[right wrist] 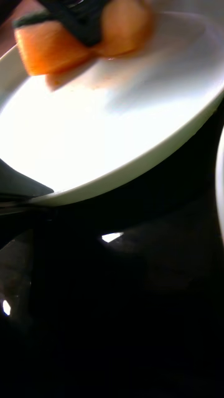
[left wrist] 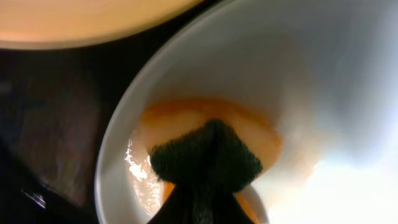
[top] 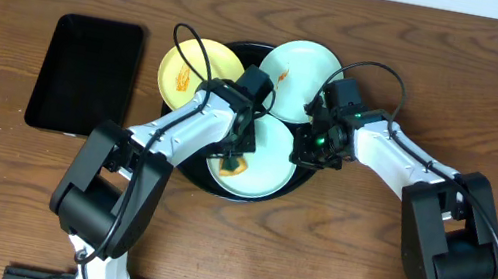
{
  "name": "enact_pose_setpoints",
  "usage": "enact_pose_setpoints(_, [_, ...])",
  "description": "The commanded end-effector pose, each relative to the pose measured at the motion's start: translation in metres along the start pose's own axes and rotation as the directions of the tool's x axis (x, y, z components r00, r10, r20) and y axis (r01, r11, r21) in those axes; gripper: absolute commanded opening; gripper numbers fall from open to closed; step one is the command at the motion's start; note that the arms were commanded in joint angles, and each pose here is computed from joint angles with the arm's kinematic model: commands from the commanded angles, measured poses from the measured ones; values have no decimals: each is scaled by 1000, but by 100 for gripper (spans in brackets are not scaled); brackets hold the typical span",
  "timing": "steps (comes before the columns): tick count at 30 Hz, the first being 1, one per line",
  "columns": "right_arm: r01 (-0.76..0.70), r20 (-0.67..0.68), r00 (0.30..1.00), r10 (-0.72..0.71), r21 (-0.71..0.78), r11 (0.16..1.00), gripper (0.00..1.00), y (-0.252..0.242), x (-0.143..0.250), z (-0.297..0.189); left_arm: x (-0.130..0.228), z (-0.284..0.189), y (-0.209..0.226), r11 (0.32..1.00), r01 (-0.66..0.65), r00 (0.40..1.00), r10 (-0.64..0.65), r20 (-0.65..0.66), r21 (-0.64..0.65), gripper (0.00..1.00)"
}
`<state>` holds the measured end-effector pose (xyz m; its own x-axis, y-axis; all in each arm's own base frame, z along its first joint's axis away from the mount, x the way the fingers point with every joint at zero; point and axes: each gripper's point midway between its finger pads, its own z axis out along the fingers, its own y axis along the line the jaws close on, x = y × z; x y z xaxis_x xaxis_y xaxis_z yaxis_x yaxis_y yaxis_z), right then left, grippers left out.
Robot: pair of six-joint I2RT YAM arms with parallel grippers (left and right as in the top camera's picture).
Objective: Clean dirty plates on tray and stack at the side
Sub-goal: 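Scrub the front green plate with the sponge while the right gripper holds it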
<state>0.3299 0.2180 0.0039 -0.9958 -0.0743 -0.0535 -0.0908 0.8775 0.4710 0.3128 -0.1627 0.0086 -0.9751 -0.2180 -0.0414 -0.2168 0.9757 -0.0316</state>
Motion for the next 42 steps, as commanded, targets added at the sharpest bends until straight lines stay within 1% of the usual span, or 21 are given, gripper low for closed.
enact_pose_setpoints(1, [0,-13,1000,-1,-33,999,1,6,0,2,19,5,-2,1000,12,995,-11,-95,13,7])
enact_pose_setpoints(3, [2,-10,1000,-2,-27,1000,1,5,-1,2,21,5,-8,999,-17,995,20,-96,33,8])
enact_pose_setpoints(6, [0,-4,1000,0,-10,1000,1,1,-2,2,14,6,-26,992,-96,994,99,-36,80,7])
enact_pose_setpoints(8, [-1,-3,1000,1,4,1000,1,-1,-2,2,5,6,-34,989,-119,993,117,25,82,7])
enact_pose_setpoints(12, [-9,-8,1000,9,15,1000,1,-5,0,1,-13,7,-40,989,-142,980,136,142,35,7])
enact_pose_setpoints(17, [-9,-10,1000,9,24,1000,1,-7,0,1,-24,14,-23,990,-120,972,133,192,-78,8])
enact_pose_setpoints(20, [-10,-8,1000,10,27,1000,1,-7,0,1,-19,18,-15,988,-113,978,130,164,-109,7])
enact_pose_setpoints(22, [-10,-7,1000,10,27,1000,1,-7,-1,1,-9,19,-10,988,-101,986,115,122,-120,7])
enact_pose_setpoints(26, [-10,-6,1000,10,27,1000,1,-7,-1,1,22,16,-12,991,-120,993,118,-23,-61,8])
enact_pose_setpoints(29, [-11,-5,1000,11,29,1000,1,-8,-1,1,31,14,-22,986,-167,983,167,-72,9,8])
enact_pose_setpoints(32, [-10,-5,1000,11,30,1000,1,-8,-1,1,20,15,-33,983,-177,984,178,-18,43,7])
enact_pose_setpoints(35, [-10,-5,1000,11,31,999,1,-8,-1,1,-1,13,-54,966,-237,970,229,87,107,8])
enact_pose_setpoints(37, [-12,-6,1000,12,35,999,1,-9,-1,1,-16,10,-66,945,-301,946,278,166,128,8])
enact_pose_setpoints(39, [-13,-7,1000,13,36,999,1,-9,0,1,-31,7,-67,941,-326,925,297,238,94,7])
enact_pose_setpoints(42, [-13,-8,1000,13,36,999,1,-9,0,1,-49,5,-53,954,-299,907,290,306,-16,8])
